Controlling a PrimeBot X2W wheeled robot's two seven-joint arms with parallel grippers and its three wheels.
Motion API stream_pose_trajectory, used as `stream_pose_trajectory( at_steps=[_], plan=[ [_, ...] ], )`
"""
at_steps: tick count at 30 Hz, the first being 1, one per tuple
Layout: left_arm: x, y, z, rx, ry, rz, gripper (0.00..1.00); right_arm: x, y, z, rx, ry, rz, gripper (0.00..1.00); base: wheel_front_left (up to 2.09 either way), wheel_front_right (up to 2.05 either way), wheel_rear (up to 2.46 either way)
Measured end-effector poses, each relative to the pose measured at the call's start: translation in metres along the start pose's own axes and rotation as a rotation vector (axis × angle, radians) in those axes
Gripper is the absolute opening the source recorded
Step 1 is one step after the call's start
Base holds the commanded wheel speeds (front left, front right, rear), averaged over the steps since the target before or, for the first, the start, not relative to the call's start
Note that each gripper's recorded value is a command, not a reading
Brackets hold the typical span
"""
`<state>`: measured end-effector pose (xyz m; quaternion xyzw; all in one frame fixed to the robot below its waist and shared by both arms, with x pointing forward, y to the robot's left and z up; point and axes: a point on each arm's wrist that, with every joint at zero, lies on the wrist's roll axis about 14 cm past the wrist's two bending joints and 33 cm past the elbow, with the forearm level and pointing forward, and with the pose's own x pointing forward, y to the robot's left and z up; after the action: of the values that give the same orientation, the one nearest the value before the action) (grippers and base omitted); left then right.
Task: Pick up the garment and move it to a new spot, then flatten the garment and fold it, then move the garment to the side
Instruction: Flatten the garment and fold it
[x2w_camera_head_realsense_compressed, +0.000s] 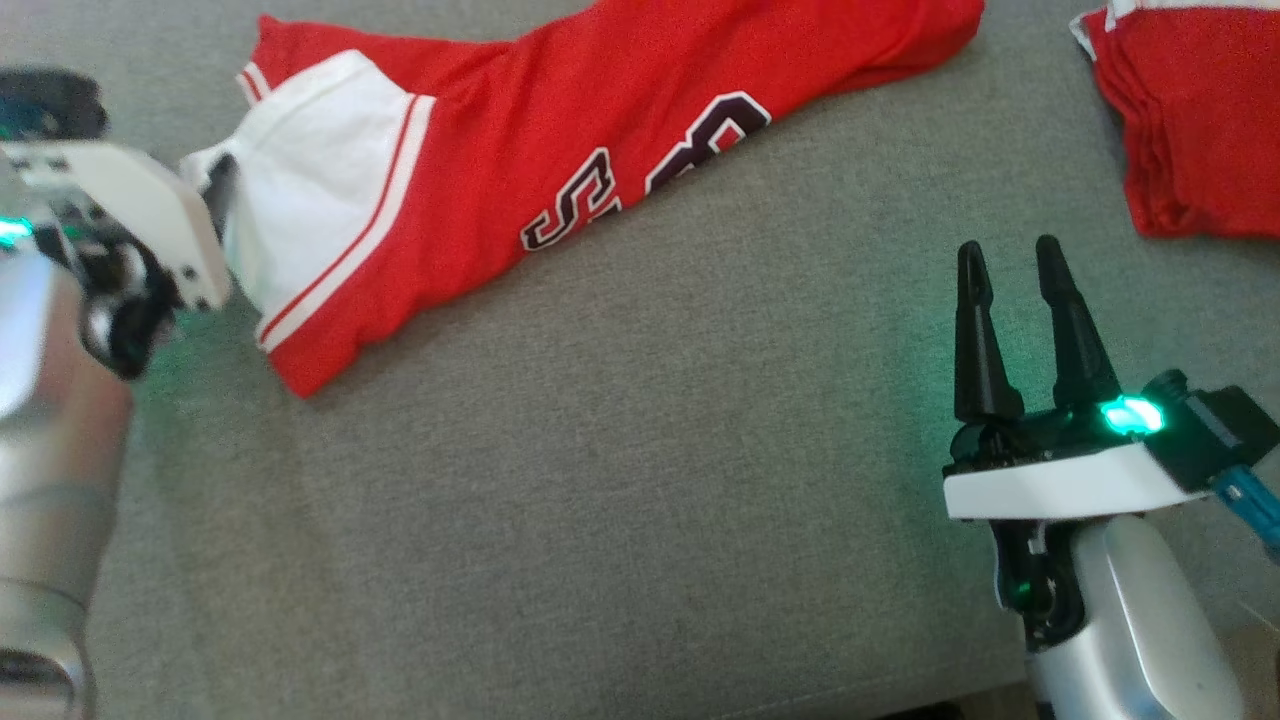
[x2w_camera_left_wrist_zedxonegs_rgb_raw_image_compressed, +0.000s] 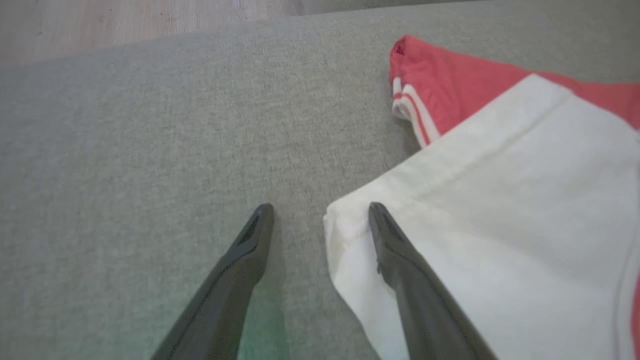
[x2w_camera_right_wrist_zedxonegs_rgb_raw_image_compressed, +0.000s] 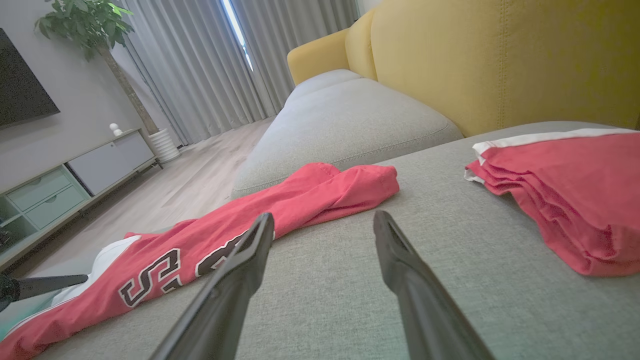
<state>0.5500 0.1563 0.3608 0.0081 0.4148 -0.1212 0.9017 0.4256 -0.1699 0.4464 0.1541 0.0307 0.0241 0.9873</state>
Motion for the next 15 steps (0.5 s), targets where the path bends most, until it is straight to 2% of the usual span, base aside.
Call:
stream_pose_trajectory(
  at_steps=[7, 15],
  plan=[
    [0.012, 0.000, 0.011, -0.025, 0.074, -0.028, 1.00, 0.003, -0.010, -0.002, 0.000, 0.005, -0.025, 1.00, 0.00, 0.00, 0.00],
    [0.006, 0.001, 0.007, -0.024, 0.118, -0.038, 1.00, 0.004, -0.009, -0.001, 0.009, 0.001, -0.026, 1.00, 0.00, 0.00, 0.00]
  ],
)
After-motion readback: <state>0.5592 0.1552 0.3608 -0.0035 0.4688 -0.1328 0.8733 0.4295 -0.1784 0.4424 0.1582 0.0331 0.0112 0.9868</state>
